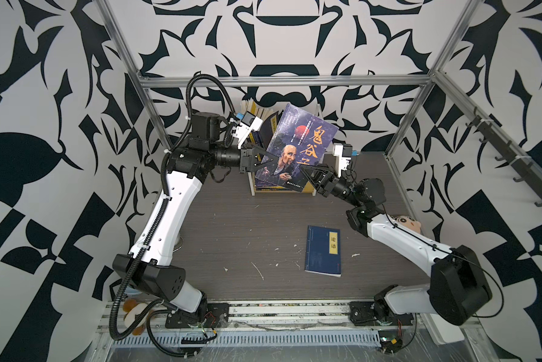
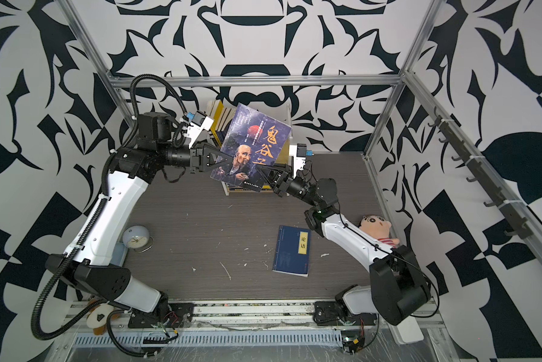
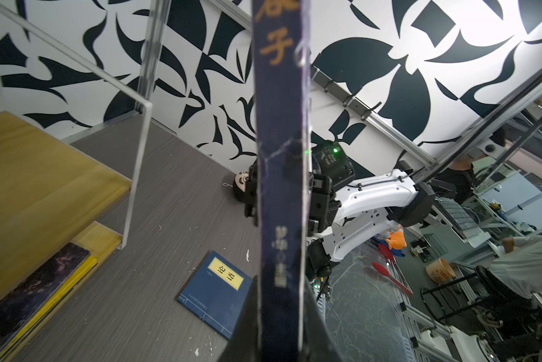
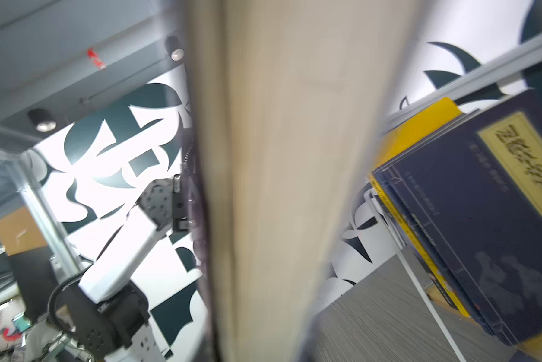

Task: Stacking books/files
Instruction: Pass the book.

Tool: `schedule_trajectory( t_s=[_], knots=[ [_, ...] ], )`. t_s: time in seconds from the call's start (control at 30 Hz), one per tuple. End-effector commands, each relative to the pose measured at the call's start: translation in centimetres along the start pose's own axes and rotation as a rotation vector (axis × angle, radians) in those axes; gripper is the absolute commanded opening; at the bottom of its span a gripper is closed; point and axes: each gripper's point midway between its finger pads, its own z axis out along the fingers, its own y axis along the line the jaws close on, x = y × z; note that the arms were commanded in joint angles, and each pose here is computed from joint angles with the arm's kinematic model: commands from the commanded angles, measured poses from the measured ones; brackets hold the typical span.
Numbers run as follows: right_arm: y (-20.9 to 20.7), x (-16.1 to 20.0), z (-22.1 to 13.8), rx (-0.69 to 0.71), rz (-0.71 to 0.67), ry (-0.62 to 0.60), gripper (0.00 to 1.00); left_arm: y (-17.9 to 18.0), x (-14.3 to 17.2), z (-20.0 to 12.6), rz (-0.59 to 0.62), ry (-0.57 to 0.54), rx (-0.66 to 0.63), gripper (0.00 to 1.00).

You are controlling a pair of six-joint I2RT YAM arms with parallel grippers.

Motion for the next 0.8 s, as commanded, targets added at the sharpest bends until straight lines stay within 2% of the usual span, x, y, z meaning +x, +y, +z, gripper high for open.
schedule_trajectory(
  t_s=[0.0,0.03,0.1,0.27,0.33,0.43,0.5,0.67,0.77],
  knots=[
    [3.7,-3.0,0.4,-0.092,-0.133,-0.048,0.00,-1.6,-0.7,-1.3,0.048,-0.031,0.007,0.37],
    [3.8,-2.8,0.4,-0.096,-0.145,-0.030,0.00,-1.2,-0.8,-1.7,0.044,-0.037,-0.024,0.51],
    [3.8,-2.1,0.5,-0.088,-0.176,0.026,0.00,-0.5,-0.9,-2.8,0.061,-0.043,-0.088,0.69],
    [2.0,1.4,0.1,0.018,-0.322,0.290,0.00,0.2,0.1,-6.5,0.187,-0.003,-0.273,0.95],
    [1.5,2.8,-0.5,0.041,-0.378,0.398,0.00,0.5,1.3,-7.6,0.243,0.046,-0.346,1.00],
    [1.4,5.2,-1.2,0.027,-0.473,0.559,0.00,0.8,4.0,-8.7,0.321,0.164,-0.424,1.00],
    [1.0,6.9,-1.8,0.043,-0.511,0.667,0.00,1.2,5.7,-9.2,0.327,0.227,-0.459,1.00],
    [0.3,12.0,-2.6,-0.001,-0.597,0.921,0.00,0.7,8.7,-9.0,0.349,0.313,-0.402,1.00],
    [0.0,13.6,-2.6,-0.027,-0.611,0.992,0.00,1.0,9.7,-8.9,0.347,0.342,-0.379,1.00]
  ],
)
